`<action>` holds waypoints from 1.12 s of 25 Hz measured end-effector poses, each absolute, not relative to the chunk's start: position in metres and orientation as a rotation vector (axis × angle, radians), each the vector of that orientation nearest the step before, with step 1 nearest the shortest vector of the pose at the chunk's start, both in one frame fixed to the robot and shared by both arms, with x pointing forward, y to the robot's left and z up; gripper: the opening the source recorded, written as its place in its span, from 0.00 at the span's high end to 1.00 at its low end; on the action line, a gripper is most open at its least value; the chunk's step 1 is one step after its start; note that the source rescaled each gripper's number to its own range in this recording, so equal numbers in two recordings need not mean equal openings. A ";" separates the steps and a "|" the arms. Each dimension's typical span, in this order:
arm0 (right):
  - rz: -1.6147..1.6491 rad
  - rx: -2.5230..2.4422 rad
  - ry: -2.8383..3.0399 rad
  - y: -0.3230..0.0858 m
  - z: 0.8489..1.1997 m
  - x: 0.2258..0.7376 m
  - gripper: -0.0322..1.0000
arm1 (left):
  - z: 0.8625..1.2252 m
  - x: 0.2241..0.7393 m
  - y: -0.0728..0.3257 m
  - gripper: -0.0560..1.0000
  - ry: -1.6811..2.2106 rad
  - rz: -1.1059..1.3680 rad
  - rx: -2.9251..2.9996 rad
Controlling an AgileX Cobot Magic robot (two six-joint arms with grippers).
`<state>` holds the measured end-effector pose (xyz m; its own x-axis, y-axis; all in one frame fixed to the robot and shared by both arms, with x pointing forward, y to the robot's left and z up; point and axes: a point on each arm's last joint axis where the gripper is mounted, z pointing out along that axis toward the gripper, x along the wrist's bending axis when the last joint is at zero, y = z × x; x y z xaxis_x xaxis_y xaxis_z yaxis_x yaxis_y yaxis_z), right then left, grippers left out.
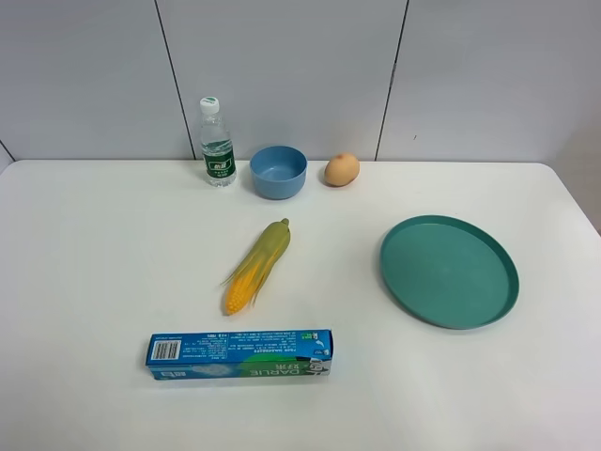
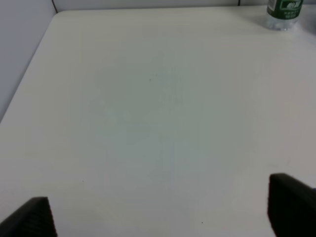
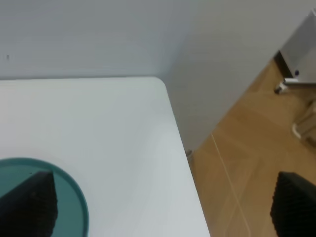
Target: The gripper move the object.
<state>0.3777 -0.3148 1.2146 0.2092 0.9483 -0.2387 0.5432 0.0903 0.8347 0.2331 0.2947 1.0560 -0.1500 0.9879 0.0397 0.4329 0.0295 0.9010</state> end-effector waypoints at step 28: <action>0.826 1.715 1.468 -0.310 1.078 0.259 0.11 | 1.056 0.233 0.295 0.00 1.657 1.083 1.460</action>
<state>0.2586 -0.3096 1.0784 0.1460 0.9892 0.0157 0.5271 -0.0912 0.8449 0.2331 0.2947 1.0560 -0.1500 0.9879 0.0397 0.4329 0.0295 0.9010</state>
